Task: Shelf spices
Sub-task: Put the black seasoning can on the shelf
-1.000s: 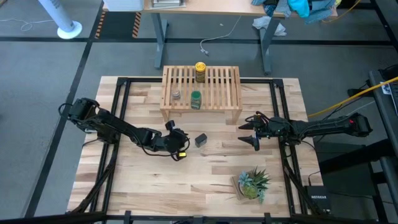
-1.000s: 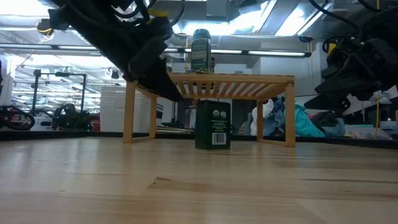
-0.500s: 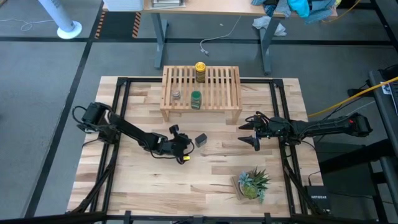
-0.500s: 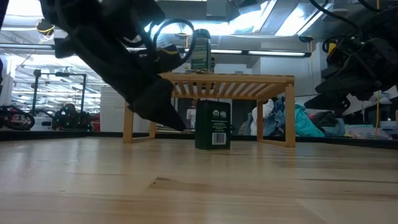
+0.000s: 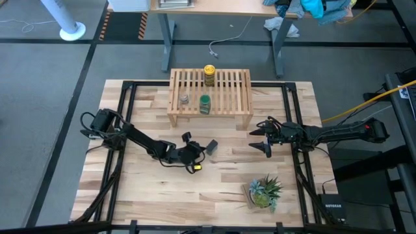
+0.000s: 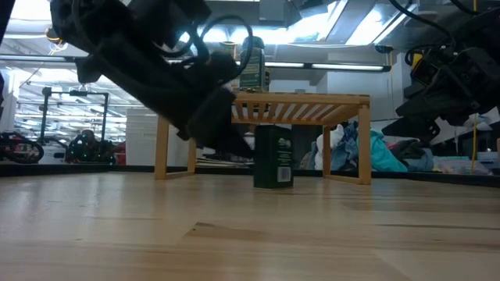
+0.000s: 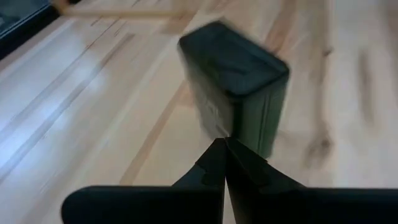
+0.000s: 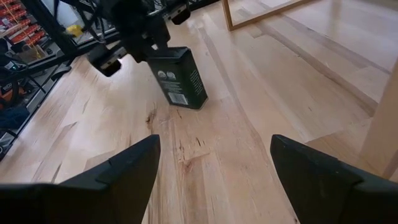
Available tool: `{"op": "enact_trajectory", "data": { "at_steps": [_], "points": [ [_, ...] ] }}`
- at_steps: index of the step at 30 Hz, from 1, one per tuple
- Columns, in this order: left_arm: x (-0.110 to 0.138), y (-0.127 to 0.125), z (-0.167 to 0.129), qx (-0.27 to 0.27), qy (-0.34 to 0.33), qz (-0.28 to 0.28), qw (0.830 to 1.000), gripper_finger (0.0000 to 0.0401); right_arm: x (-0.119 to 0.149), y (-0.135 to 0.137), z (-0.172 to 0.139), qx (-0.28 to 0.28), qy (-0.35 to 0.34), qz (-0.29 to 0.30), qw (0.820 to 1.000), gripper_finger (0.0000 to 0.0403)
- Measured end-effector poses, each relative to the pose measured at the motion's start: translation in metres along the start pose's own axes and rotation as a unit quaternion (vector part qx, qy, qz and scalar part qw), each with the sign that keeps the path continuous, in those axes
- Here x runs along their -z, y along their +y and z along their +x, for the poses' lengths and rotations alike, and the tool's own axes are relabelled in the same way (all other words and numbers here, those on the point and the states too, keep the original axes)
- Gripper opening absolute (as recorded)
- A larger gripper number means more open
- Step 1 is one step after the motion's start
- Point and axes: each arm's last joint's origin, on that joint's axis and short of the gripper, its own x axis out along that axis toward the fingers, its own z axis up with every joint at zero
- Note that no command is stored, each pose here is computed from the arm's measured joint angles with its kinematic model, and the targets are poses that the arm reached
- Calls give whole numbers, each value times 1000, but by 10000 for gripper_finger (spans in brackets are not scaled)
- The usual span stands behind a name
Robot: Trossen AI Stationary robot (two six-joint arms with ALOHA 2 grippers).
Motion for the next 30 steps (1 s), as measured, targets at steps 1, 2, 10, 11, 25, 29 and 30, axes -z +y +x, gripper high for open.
{"op": "enact_trajectory", "data": {
  "at_steps": [1,2,10,11,25,29,30],
  "points": [
    [-1,-1,0,8,-5,0,1000,1,0,0,0,0,0,0,1000,312],
    [-3,-1,0,15,-8,-2,1000,1,0,0,0,0,0,0,1000,312],
    [-10,-6,-2,52,-39,-24,998,1,0,0,0,0,0,0,1000,312],
    [-11,-6,-2,54,-42,-26,997,1,0,0,0,0,0,0,1000,312],
    [-18,-9,-3,85,-71,-47,993,0,0,0,0,0,-1,0,1000,312],
    [-21,-10,-4,99,-86,-41,990,0,0,0,0,0,-2,0,1000,312],
    [-22,-9,-4,99,-89,-40,990,0,0,0,0,-1,-2,0,1000,312]
  ]
}}
